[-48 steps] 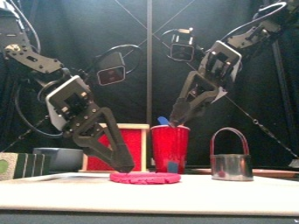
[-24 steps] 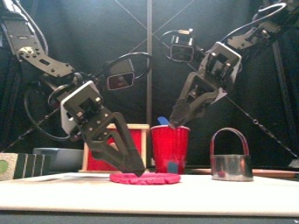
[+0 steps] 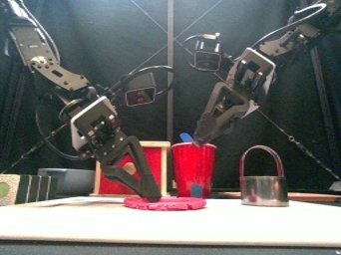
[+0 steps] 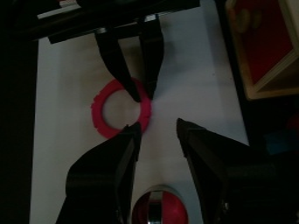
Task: Get the cutter from the drawer then cut the dough then place the extra dough in the bowl
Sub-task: Place the extra dough in the bowl
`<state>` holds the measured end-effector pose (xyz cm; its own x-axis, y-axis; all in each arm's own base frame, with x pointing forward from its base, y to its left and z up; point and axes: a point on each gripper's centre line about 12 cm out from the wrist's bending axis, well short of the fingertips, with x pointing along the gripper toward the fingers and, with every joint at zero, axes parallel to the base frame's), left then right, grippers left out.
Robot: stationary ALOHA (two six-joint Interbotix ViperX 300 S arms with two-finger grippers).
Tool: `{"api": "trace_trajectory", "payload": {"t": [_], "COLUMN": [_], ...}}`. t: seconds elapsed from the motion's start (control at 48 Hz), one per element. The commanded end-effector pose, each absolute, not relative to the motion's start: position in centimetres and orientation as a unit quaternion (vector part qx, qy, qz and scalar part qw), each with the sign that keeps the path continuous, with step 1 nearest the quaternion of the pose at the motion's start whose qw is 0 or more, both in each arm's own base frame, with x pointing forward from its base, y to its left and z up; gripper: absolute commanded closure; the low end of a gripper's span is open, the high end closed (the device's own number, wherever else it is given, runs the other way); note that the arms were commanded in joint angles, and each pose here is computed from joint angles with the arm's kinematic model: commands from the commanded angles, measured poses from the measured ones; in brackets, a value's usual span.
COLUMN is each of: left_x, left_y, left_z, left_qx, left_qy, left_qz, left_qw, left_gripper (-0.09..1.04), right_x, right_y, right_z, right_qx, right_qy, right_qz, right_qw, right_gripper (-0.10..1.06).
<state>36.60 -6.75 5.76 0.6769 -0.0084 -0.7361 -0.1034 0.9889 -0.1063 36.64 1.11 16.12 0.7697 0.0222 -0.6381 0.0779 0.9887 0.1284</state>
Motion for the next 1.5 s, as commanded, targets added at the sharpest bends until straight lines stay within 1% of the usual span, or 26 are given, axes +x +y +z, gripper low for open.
{"api": "trace_trajectory", "payload": {"t": [0.021, 0.75, 1.25, 1.375, 1.5], "left_x": [35.8, 35.8, 35.9, 36.1, 36.6], "left_y": [-7.2, -7.3, -7.3, -7.3, -7.5], "left_z": [4.8, 4.8, 5.0, 5.8, 8.2], "left_qx": [-0.067, -0.064, -0.056, -0.057, -0.047], "left_qy": [0.431, 0.434, 0.428, 0.415, 0.376], "left_qz": [0.013, 0.007, 0.003, 0.003, -0.007], "left_qw": [0.9, 0.899, 0.902, 0.908, 0.925], "left_gripper": [0.36, 0.46, 0.47, 0.47, 0.47], "right_x": [37.0, 37.0, 36.9, 36.9, 36.8], "right_y": [1.1, 0.9, 0.9, 0.9, 0.9], "right_z": [17.3, 17.3, 17.2, 17.2, 17.2], "right_qx": [0.074, 0.077, 0.08, 0.079, 0.08], "right_qy": [0.321, 0.321, 0.322, 0.322, 0.324], "right_qz": [-0.014, -0.016, -0.018, -0.018, -0.018], "right_qw": [0.944, 0.944, 0.943, 0.943, 0.943], "right_gripper": [0.2, 0.2, 0.2, 0.2, 0.2]}}
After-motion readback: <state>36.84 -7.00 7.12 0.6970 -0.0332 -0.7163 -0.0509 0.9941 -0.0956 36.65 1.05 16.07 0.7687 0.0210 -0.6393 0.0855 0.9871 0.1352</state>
